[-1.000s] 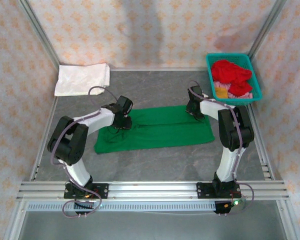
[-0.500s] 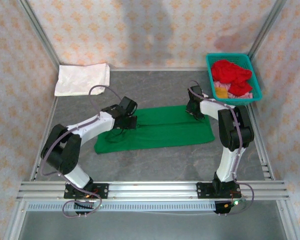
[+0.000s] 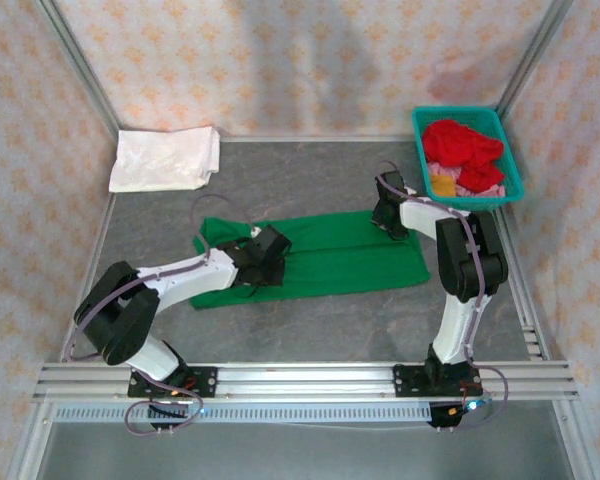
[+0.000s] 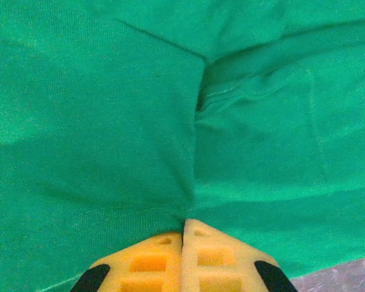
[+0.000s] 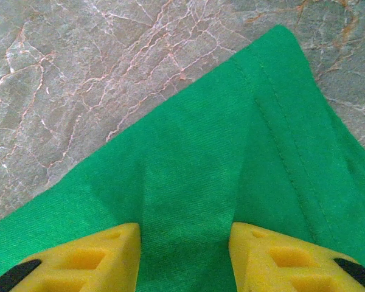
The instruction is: Fold and stack the t-shirts
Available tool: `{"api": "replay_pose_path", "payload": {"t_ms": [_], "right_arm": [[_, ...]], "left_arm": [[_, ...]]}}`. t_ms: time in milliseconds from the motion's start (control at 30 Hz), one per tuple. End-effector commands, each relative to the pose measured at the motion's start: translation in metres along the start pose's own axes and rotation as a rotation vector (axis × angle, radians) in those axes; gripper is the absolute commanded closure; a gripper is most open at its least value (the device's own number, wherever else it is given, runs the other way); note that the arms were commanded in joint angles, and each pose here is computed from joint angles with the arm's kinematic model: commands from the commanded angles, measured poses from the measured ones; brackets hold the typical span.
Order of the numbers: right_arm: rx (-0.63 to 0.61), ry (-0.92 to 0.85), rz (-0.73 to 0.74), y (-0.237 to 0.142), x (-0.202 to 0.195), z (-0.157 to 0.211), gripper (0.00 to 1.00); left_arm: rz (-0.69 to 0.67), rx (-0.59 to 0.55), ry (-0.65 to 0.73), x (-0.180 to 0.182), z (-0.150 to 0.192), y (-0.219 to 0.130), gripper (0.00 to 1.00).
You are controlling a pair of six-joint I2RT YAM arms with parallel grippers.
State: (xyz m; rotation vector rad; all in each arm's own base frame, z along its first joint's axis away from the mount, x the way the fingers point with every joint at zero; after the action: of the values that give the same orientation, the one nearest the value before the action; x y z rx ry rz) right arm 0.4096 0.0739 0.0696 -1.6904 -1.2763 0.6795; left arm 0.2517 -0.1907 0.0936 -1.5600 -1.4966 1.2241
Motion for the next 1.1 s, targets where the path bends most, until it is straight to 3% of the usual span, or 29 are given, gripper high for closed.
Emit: {"api": "replay_pose_path", "payload": {"t_ms": [0, 100, 300, 400, 500, 600, 700, 900, 1067], "right_arm": [[0.072, -0.002, 0.058, 0.013, -0.011, 0.013, 0.56], [0.077, 0.0, 0.063, 0.013, -0.011, 0.013, 0.56], [0.088, 0.0, 0.068, 0.013, -0.012, 0.013, 0.56], [0.104, -0.004, 0.084, 0.01, -0.013, 0.013, 0.56], [0.111, -0.017, 0.067, 0.0, -0.01, 0.012, 0.56], [0.084, -0.042, 0.062, -0.018, -0.007, 0.006, 0.55], [0.074, -0.054, 0.067, -0.029, -0.007, 0.002, 0.54], [0.059, -0.089, 0.05, -0.034, -0.002, 0.003, 0.53], [0.078, -0.045, 0.077, -0.02, -0.013, 0.005, 0.52]], "left_arm": [[-0.057, -0.024, -0.01, 0.002, 0.008, 0.003, 0.94], [-0.054, -0.062, 0.041, -0.006, 0.003, -0.013, 0.62], [0.065, -0.251, 0.03, -0.003, -0.017, -0.072, 0.41], [0.061, -0.302, -0.089, 0.027, -0.038, -0.085, 0.4], [0.037, -0.28, -0.222, 0.064, -0.067, -0.072, 0.43], [-0.047, -0.257, -0.19, 0.077, -0.092, -0.053, 0.46], [-0.086, -0.216, -0.251, 0.095, -0.108, -0.027, 0.48], [-0.157, -0.161, -0.366, 0.129, -0.123, 0.014, 0.49], [-0.16, -0.066, -0.473, 0.153, -0.111, 0.035, 0.49]]}}
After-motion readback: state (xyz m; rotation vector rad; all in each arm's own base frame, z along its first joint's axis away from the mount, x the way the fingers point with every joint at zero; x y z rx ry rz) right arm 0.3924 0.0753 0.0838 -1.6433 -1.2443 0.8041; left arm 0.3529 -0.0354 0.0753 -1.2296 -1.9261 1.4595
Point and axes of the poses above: each hand's point on the last joint's axis, 136 mm out from that joint toward the fingers, its own y axis out along the fingers, its own x axis along the line the jaws close on, z = x × y, the point moved 5 cm from there along -y, back along the fingers, and after that the axes turned 8 degrees about -y, right-handed, at the moved point
